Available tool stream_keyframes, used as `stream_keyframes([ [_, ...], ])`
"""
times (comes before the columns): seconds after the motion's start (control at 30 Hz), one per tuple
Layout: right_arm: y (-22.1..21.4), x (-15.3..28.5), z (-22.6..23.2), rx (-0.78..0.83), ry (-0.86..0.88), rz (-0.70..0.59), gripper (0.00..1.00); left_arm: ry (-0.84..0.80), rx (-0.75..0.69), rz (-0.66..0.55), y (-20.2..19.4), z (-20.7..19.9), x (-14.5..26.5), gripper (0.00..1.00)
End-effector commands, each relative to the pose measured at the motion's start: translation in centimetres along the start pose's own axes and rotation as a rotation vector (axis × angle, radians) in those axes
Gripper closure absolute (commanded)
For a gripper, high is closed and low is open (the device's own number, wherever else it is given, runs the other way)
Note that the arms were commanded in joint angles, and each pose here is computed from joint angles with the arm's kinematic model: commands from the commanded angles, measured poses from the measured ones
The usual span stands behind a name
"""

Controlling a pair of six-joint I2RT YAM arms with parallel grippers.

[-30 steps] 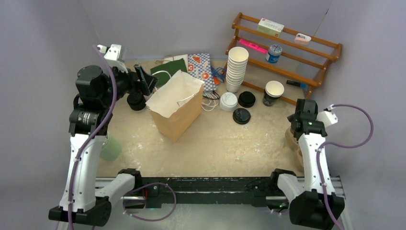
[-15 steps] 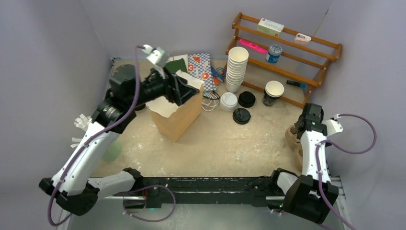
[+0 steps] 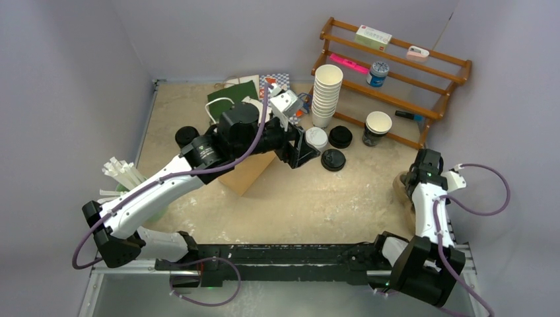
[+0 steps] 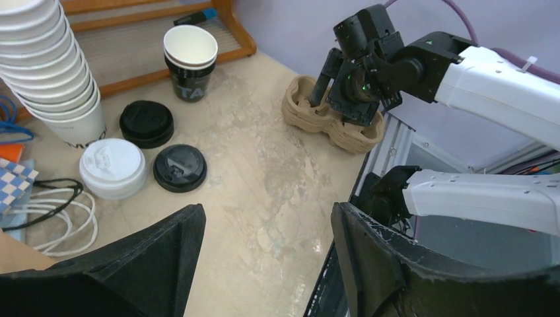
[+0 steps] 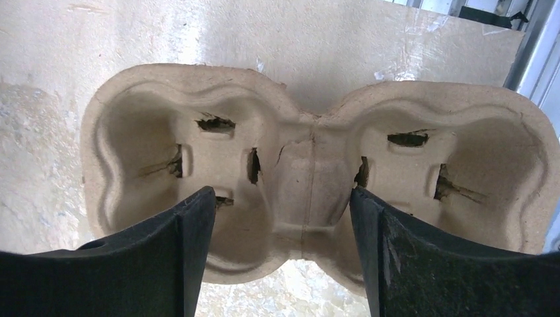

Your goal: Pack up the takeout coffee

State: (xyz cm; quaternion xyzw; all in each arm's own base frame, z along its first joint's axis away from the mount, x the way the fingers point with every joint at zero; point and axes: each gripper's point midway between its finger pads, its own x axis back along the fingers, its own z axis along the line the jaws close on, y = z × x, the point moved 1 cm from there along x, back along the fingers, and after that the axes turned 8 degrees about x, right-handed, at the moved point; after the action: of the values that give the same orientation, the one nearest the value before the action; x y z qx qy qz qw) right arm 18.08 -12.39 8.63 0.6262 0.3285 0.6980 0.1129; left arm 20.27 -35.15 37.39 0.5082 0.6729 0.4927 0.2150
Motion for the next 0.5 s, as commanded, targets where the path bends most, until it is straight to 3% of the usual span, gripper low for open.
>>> stream_keyframes([
  [0.0, -0.9, -0.3, 1.0, 0.015, 0.038, 0.060, 0.25, -0.084, -0.058, -0.116, 3.0, -2.1, 0.3, 0.27],
  [0.17, -1.1, -0.2, 3.0, 0.110, 0.134, 0.107, 0.32, -0.105, -0.042, -0.108, 1.9, -2.0, -0.9, 0.27],
  [0.47, -5.3, 3.0, 6.5, 0.307, 0.337, 0.233, 0.32, -0.062, -0.017, -0.069, -2.0, 0.4, -2.6, 0.27],
])
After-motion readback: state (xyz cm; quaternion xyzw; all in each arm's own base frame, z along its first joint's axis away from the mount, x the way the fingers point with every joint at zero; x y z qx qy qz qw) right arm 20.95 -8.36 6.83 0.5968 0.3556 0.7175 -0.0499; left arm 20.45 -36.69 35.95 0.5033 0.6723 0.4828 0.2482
